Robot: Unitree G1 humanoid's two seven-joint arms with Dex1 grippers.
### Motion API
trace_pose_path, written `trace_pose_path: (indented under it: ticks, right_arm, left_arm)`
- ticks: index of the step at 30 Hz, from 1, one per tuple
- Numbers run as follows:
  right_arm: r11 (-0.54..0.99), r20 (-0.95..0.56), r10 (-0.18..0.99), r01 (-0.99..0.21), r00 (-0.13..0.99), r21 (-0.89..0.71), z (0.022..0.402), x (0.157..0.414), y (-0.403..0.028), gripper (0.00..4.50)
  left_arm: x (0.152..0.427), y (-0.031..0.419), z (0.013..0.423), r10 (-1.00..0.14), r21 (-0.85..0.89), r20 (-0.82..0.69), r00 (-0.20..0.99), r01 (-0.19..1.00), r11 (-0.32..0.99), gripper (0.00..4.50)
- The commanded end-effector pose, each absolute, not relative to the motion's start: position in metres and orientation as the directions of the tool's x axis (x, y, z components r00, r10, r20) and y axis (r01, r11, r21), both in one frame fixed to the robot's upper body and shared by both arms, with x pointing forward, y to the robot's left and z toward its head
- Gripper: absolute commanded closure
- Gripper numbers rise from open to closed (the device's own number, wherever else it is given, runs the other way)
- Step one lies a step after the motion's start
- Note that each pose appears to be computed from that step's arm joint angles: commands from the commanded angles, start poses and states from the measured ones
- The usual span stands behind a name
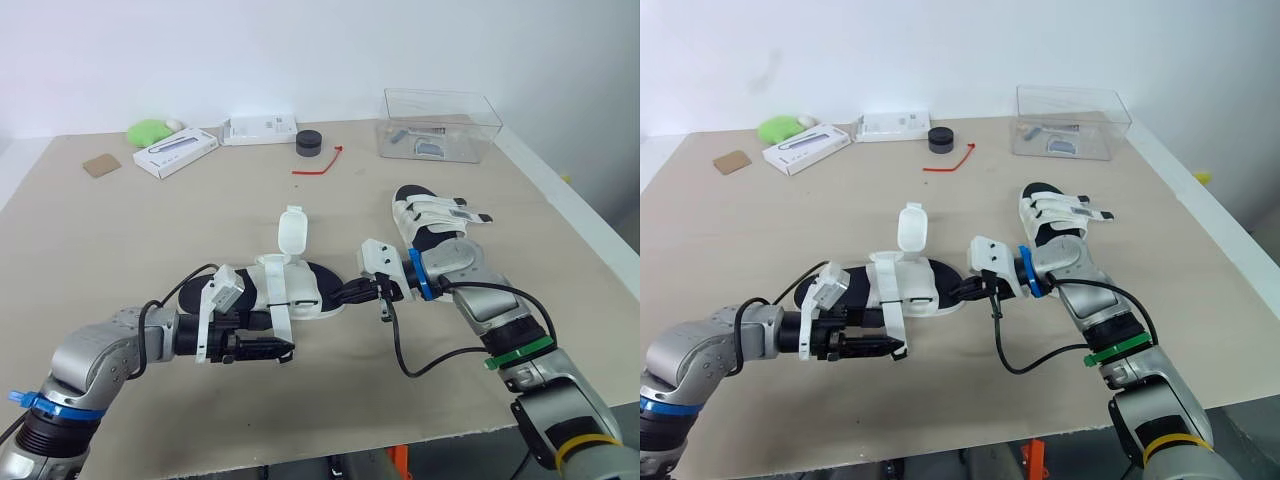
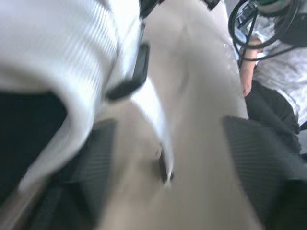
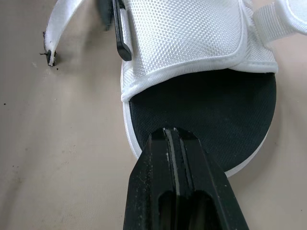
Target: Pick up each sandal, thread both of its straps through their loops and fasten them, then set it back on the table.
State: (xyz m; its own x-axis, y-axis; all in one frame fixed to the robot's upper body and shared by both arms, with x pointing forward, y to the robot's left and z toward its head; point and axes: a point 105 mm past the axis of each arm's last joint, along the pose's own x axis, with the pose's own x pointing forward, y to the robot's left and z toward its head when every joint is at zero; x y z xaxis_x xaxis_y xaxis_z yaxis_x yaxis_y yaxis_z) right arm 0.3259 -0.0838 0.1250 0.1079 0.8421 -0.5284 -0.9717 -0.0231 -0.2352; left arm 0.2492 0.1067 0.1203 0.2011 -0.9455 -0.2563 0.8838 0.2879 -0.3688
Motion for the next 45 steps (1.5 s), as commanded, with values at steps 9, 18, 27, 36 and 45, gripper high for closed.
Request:
trace_pose_path:
  ticks: [9, 18, 27, 36, 45]
  right_arm:
    - [-0.001, -0.527, 0.838, -0.965, 0.142, -0.261, 0.13, 0.326, -0.092, 4.5]
    - [-0.002, -0.527, 0.839, -0.966, 0.14, -0.259, 0.129, 0.326, -0.092, 4.5]
    - [-0.011, -0.528, 0.838, -0.965, 0.135, -0.263, 0.131, 0.331, -0.089, 4.5]
    - [-0.026, -0.541, 0.832, -0.966, 0.122, -0.258, 0.131, 0.334, -0.091, 4.5]
    - [-0.032, -0.54, 0.833, -0.965, 0.117, -0.259, 0.132, 0.335, -0.088, 4.5]
  left_arm:
    - [0.213, 0.109, 0.12, -0.963, -0.451, -0.262, 0.059, 0.875, 0.176, 4.42]
    - [0.195, 0.113, 0.114, -0.956, -0.481, -0.28, 0.082, 0.85, 0.214, 4.42]
    - [0.2, 0.119, 0.135, -0.924, -0.225, -0.381, 0.026, 0.967, 0.12, 3.12]
    - [0.225, 0.126, 0.195, -0.84, 0.368, -0.542, 0.024, 0.906, -0.211, 0.08]
    - [0.239, 0.094, 0.18, -0.891, 0.754, -0.455, 0.007, 0.534, -0.381, 0.08]
